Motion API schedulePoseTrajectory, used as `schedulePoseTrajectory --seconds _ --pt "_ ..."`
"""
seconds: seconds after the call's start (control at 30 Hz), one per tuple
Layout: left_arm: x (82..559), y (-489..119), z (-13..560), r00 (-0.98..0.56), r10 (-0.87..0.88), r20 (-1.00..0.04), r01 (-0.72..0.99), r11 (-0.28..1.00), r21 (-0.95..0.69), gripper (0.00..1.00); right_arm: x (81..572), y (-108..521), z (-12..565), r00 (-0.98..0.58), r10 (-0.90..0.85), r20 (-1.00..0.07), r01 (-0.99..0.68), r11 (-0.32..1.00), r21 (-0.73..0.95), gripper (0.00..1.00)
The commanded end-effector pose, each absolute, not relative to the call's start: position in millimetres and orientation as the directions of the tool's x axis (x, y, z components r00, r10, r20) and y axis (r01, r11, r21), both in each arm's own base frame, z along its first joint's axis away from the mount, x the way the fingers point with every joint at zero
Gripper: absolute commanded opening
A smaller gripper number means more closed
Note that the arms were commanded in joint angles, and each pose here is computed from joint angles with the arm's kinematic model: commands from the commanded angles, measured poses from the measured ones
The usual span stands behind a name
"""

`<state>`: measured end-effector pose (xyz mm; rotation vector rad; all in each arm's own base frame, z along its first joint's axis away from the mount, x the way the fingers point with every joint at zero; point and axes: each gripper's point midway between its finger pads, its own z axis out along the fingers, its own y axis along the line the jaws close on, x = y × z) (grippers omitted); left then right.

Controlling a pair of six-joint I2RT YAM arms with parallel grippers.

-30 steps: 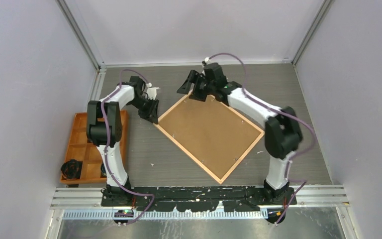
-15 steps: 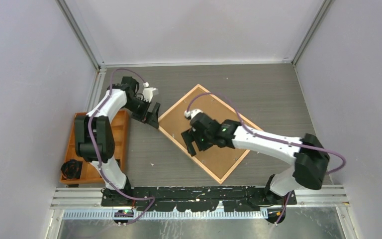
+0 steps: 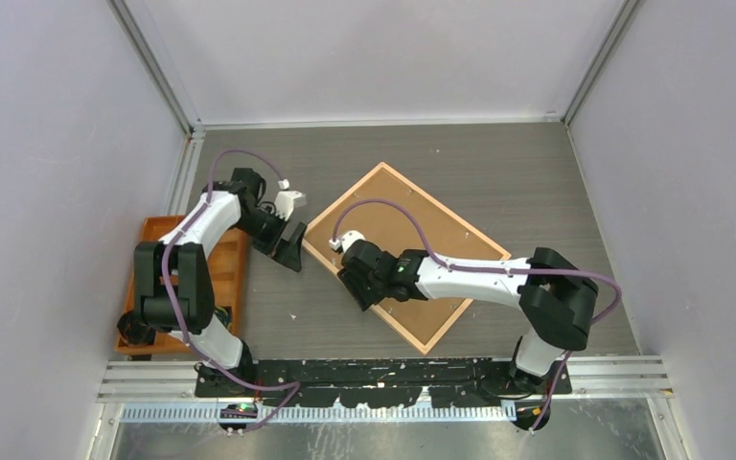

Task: Put the photo into the frame
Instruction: Turn over the photo frame at the center of the board.

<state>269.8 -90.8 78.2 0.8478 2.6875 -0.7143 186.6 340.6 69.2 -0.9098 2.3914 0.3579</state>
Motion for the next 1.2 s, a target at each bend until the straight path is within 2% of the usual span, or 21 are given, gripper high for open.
schedulePoseTrajectory --seconds 0.0,0.17,0.33,0.4,0.5,0.57,0.6,0.73,0.9,0.97,1.07,1.17 --pt "274 -93 92 -0.726 0.513 -0.459 0.672 0.673 -0.31 1.0 194 356 60 -0.591 -0.51 -0.625 -0.68 0.732 0.045 0.49" --pt "266 -94 93 -0.665 0.569 -0.483 0.73 0.631 -0.262 1.0 199 362 47 -0.589 -0.51 -0.627 -0.676 0.736 0.036 0.48" --pt "268 -94 92 -0.626 0.598 -0.5 0.759 0.615 -0.215 1.0 205 362 43 -0.581 -0.516 -0.629 -0.669 0.743 0.009 0.4" --pt "268 -93 91 -0.62 0.61 -0.494 0.765 0.611 -0.205 1.0 205 361 40 -0.582 -0.52 -0.625 -0.667 0.745 0.001 0.33" --pt "263 -93 90 -0.583 0.646 -0.493 0.793 0.583 -0.175 1.0 206 360 38 -0.579 -0.525 -0.624 -0.666 0.746 -0.009 0.15" --pt "265 -90 88 -0.531 0.689 -0.493 0.821 0.562 -0.1 1.0 209 360 40 -0.577 -0.525 -0.626 -0.662 0.75 -0.019 0.02" --pt "267 -92 88 -0.496 0.704 -0.508 0.834 0.549 -0.055 1.0 210 360 41 -0.574 -0.525 -0.628 -0.661 0.75 -0.023 0.01" --pt "281 -99 98 -0.245 0.773 -0.586 0.888 0.421 0.184 1.0 213 368 65 -0.546 -0.507 -0.667 -0.675 0.738 -0.007 0.01" --pt "295 -104 107 -0.053 0.776 -0.629 0.856 0.36 0.372 1.0 209 374 108 -0.516 -0.491 -0.702 -0.711 0.703 0.031 0.01" --pt "292 -113 123 0.122 0.762 -0.636 0.821 0.283 0.496 1.0 205 378 125 -0.525 -0.469 -0.71 -0.724 0.685 0.083 0.01" --pt "282 -130 140 0.432 0.718 -0.546 0.69 0.127 0.713 1.0 202 380 147 -0.557 -0.422 -0.715 -0.725 0.667 0.172 0.01" --pt "274 -146 151 0.657 0.639 -0.4 0.511 0.011 0.859 1.0 199 383 166 -0.598 -0.379 -0.706 -0.722 0.636 0.27 0.01"
